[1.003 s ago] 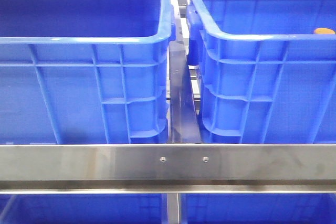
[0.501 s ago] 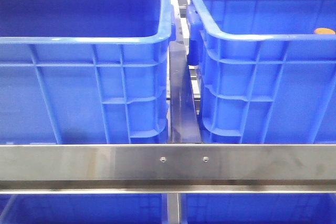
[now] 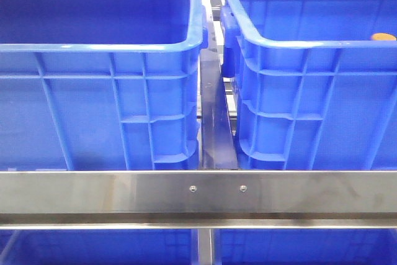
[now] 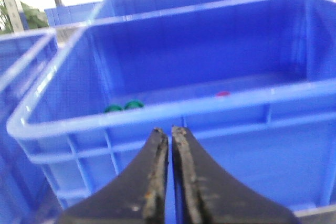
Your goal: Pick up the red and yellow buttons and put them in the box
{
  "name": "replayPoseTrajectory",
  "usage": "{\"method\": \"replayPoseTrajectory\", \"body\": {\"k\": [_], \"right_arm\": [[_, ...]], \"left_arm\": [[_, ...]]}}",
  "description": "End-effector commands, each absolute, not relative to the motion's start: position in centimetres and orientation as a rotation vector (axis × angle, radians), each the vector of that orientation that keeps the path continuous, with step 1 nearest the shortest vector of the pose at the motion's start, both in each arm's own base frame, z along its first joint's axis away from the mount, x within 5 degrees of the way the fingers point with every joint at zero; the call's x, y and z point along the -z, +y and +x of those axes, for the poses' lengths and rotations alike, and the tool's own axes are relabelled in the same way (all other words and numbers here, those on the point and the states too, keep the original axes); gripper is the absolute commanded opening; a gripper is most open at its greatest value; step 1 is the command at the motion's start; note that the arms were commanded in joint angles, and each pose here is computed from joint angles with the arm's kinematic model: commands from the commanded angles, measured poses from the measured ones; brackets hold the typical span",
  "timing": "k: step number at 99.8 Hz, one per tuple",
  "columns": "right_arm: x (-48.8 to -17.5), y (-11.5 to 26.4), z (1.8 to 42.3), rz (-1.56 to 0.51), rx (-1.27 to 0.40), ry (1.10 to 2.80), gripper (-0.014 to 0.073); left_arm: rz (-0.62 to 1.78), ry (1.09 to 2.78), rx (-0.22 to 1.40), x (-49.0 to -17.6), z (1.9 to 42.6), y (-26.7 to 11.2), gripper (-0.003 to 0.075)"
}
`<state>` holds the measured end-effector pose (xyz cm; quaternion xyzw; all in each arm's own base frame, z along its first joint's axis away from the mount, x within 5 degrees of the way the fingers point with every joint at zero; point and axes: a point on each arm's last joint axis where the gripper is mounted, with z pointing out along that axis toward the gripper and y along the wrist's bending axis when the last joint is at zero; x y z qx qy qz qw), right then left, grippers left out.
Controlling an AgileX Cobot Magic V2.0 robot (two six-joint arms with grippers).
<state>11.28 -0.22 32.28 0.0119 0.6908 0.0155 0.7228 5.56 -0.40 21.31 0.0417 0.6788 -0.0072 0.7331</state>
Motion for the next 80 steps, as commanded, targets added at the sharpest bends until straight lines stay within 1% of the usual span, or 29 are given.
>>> {"method": "replayPoseTrajectory", "body": {"k": [1, 80], "right_arm": [[-33.34, 0.0, 11.19, 0.051, -0.103, 1.481, -0.0068], [-33.34, 0.0, 11.19, 0.051, -0.103, 1.481, -0.0068]], "left_arm": [[0.072, 1.373, 0.018, -21.06, 5.37, -0.32, -0.0019], [0.07, 1.377, 0.02, -21.04, 5.37, -0.32, -0.0019]]}}
